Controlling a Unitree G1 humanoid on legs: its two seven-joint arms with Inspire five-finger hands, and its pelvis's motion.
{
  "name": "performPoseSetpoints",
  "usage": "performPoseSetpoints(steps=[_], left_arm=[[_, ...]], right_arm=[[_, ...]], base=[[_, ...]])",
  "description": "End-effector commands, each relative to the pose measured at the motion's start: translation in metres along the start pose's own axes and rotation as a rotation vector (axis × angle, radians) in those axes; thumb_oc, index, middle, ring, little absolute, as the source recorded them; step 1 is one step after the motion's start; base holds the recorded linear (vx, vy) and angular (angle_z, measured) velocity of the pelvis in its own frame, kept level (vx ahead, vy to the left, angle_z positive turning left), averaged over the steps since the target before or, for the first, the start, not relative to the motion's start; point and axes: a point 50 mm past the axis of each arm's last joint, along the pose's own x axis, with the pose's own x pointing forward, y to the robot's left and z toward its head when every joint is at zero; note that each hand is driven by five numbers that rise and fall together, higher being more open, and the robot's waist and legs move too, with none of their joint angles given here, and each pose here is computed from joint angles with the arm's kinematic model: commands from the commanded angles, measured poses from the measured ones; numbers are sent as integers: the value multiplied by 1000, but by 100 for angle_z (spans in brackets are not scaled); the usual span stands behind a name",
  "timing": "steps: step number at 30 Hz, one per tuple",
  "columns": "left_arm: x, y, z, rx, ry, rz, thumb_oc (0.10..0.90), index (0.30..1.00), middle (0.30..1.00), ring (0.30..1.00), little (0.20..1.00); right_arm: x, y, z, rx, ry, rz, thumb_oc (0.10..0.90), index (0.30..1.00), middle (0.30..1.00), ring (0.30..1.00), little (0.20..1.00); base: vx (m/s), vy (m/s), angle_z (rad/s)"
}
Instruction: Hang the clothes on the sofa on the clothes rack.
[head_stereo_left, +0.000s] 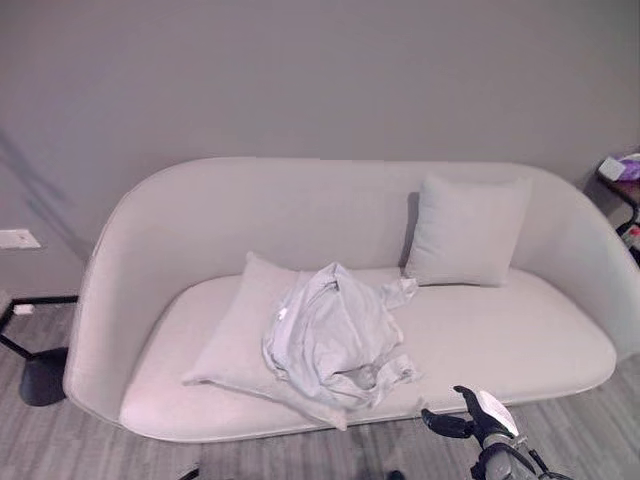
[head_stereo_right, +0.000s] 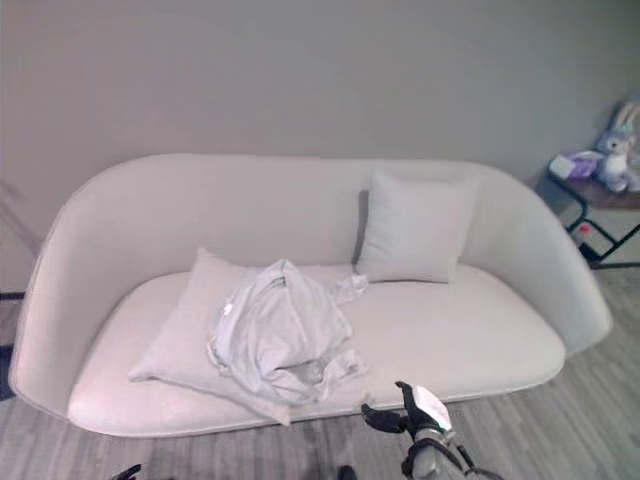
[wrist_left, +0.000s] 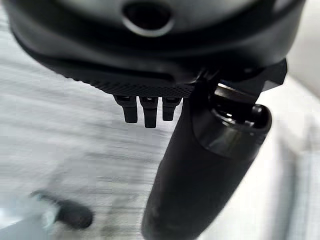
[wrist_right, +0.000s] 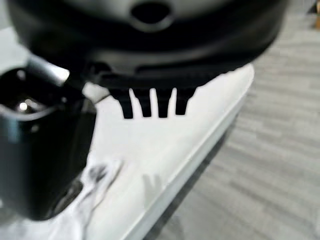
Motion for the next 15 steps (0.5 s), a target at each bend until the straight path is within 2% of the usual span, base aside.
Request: performPoseSetpoints(steps=[1,4,5,6,7,10,14,15], left_arm=[[-2,-30,19,24,-78,-76,800,900,900,900,900],[-3,-34,16,21,-71,-86,800,900,900,900,900],[-4,-37,16,24,-74,-90,800,900,900,900,900],[-5,-43,20,44,-91,-101,800,900,900,900,900],[-5,-43,20,44,-91,-102,800,900,900,900,900],[-7,-55,29,92,-128,-136,800,900,900,900,900],[-6,-47,13,163,-86,-138,800,900,900,900,900],[-6,-47,14,163,-87,-138,800,900,900,900,900]], right_arm=[[18,-70,22,-13,-124,-233,800,900,900,900,900],[21,-72,22,77,-101,-263,800,900,900,900,900],[24,-73,25,182,-84,-289,800,900,900,900,900],[26,-80,24,358,-48,-349,800,900,900,900,900],[26,-81,24,359,-49,-350,800,900,900,900,900],[27,-94,16,525,-6,-422,800,900,900,900,900],[31,-119,16,706,-9,-475,800,900,900,900,900],[31,-119,16,707,-9,-476,800,900,900,900,900]], base=[[92,-295,9],[84,-195,36],[79,-101,78],[78,-101,65],[-22,-19,62],[-83,-18,89],[47,-5,112],[56,43,53]])
